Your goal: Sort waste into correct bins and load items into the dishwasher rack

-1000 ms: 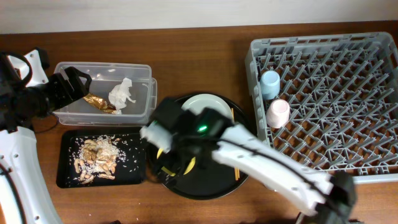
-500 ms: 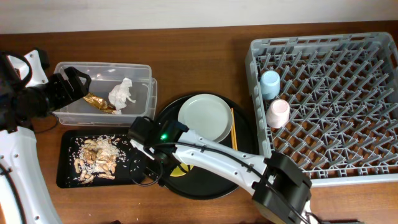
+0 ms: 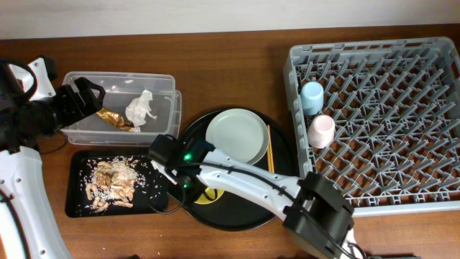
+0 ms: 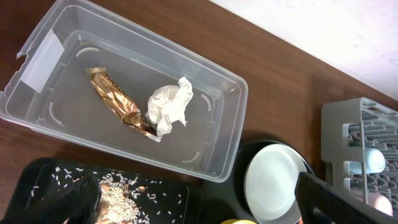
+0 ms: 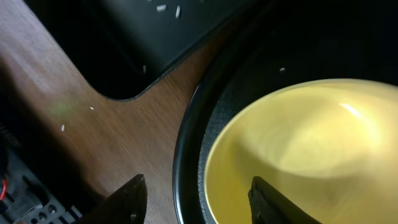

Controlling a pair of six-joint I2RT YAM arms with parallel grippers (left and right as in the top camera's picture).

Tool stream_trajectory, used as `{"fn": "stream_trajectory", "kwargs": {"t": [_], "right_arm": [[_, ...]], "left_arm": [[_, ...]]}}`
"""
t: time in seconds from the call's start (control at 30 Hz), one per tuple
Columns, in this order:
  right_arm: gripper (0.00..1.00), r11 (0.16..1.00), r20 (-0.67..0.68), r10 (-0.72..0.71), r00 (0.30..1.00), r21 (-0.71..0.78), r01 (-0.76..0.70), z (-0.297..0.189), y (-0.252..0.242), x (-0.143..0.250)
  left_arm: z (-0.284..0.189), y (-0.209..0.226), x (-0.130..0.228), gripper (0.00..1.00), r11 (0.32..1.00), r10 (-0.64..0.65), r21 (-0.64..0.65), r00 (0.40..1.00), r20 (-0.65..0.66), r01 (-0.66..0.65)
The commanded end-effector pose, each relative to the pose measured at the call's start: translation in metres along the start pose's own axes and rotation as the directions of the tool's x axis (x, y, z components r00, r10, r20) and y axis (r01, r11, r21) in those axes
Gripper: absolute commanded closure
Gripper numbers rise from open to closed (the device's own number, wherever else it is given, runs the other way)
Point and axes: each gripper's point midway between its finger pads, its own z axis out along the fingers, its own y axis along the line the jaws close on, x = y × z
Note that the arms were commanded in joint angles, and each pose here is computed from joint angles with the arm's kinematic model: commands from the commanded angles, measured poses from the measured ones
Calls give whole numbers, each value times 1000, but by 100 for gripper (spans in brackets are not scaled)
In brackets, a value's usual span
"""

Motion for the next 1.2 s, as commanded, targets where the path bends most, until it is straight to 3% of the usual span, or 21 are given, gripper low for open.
{"fn": "stream_trajectory", "kwargs": {"t": [0.0, 0.1, 0.3, 0.37, 0.4, 0.47, 0.6, 0.8, 0.9, 1.0, 1.07, 1.17], "right_arm": [[59, 996, -22, 50, 999, 69, -49, 17, -14, 1], [81, 997, -31, 48, 998, 66, -45, 22, -12, 2], [82, 994, -47, 88, 995, 70, -85, 35, -14, 12], [87, 994, -49, 89, 995, 71, -85, 34, -14, 12], [95, 994, -46, 88, 995, 70, -85, 31, -14, 10], [96, 994, -35, 87, 996, 68, -84, 18, -11, 6], [96, 995, 31, 85, 996, 58, -87, -45, -12, 2], [96, 977, 250, 138, 958, -192, -91, -189, -26, 28], [96, 936, 376, 207, 903, -345, -71, -259, -42, 58], [96, 929, 470, 318, 823, -330, -170, -296, -102, 91], [96, 903, 521, 424, 741, -306, -301, -310, -161, 111], [96, 848, 611, 531, 587, -393, -356, -333, -231, 134]], "left_arm": [[-1, 2, 0, 1, 1000, -12, -9, 1000, 3, 12], [-1, 2, 0, 1, 1000, -12, -9, 1000, 3, 12], [-1, 2, 0, 1, 1000, -11, -9, 1000, 4, 11], [-1, 2, 0, 1, 1000, -12, -9, 1000, 3, 12], [-1, 2, 0, 1, 1000, -11, -9, 1000, 4, 11], [-1, 2, 0, 1, 1000, -12, -9, 1000, 3, 12], [-1, 2, 0, 1, 1000, -12, -9, 1000, 3, 12], [-1, 2, 0, 1, 1000, -12, -9, 1000, 3, 12], [-1, 2, 0, 1, 1000, -12, -9, 1000, 3, 12], [-1, 2, 0, 1, 1000, -11, -9, 1000, 3, 11], [-1, 2, 0, 1, 1000, -12, -9, 1000, 3, 12], [-1, 2, 0, 1, 1000, -12, -9, 1000, 3, 12]]}}
